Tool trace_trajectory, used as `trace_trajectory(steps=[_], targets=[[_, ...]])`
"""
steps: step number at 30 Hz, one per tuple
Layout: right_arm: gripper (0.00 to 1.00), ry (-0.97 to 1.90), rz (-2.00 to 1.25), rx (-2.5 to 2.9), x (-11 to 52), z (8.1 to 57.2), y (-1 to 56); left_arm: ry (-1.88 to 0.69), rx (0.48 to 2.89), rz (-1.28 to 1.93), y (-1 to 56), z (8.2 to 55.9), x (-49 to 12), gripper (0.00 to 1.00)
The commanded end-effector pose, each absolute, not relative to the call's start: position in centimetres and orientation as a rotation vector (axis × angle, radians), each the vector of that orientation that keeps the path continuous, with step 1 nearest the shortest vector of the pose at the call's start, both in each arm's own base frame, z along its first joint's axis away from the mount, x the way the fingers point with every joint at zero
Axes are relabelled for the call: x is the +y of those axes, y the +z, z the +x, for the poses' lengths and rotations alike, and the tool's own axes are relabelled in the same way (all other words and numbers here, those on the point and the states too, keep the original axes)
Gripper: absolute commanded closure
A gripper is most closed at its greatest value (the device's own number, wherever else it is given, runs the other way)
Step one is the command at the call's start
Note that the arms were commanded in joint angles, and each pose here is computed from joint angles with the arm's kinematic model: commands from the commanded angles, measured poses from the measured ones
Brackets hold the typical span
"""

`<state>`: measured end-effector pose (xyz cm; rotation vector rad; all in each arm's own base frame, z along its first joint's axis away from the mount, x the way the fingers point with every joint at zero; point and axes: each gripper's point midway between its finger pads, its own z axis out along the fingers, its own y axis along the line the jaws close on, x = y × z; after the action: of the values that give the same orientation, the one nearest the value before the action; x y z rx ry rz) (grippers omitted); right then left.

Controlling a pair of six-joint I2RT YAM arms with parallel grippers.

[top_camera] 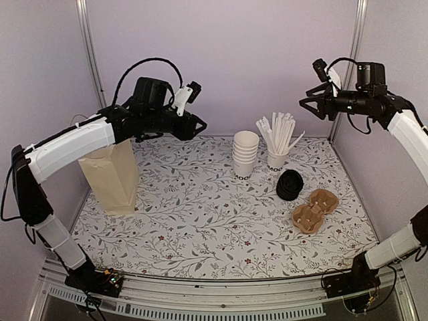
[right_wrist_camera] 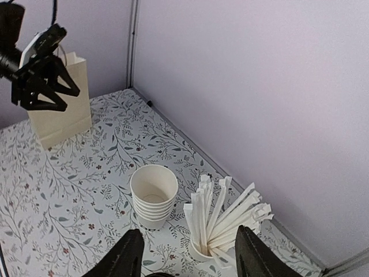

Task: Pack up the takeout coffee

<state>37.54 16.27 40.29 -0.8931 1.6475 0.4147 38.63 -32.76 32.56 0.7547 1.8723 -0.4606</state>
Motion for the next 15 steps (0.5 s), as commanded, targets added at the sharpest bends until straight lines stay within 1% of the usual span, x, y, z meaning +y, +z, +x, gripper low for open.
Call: trace_trajectory(steps=[1, 3, 9, 13, 15], targets=[[0.52, 0.411, -1.105, 1.630, 20.3, 37.7, 38.5, -0.590, 1.865, 0.804, 31.4, 37.7, -34.3, 0.53], [0.57, 0.402, -1.177, 1.624, 22.2, 37.9, 37.6, -0.605, 1.868, 0.806, 31.1, 37.5, -34.4, 0.53], [0.65, 0.348, -1.345, 1.638, 28.0, 38.9, 33.8, -0.673, 1.866, 0.802, 30.8, 36.7, -34.6, 0.53], [0.71, 0.308, -1.429, 1.689, 30.5, 40.2, 30.7, -0.643, 1.879, 0.796, 29.9, 36.7, -34.1, 0.52], [0.73, 0.298, -1.460, 1.719, 31.5, 41.0, 29.1, -0.628, 1.868, 0.779, 30.4, 36.8, -33.7, 0.52]])
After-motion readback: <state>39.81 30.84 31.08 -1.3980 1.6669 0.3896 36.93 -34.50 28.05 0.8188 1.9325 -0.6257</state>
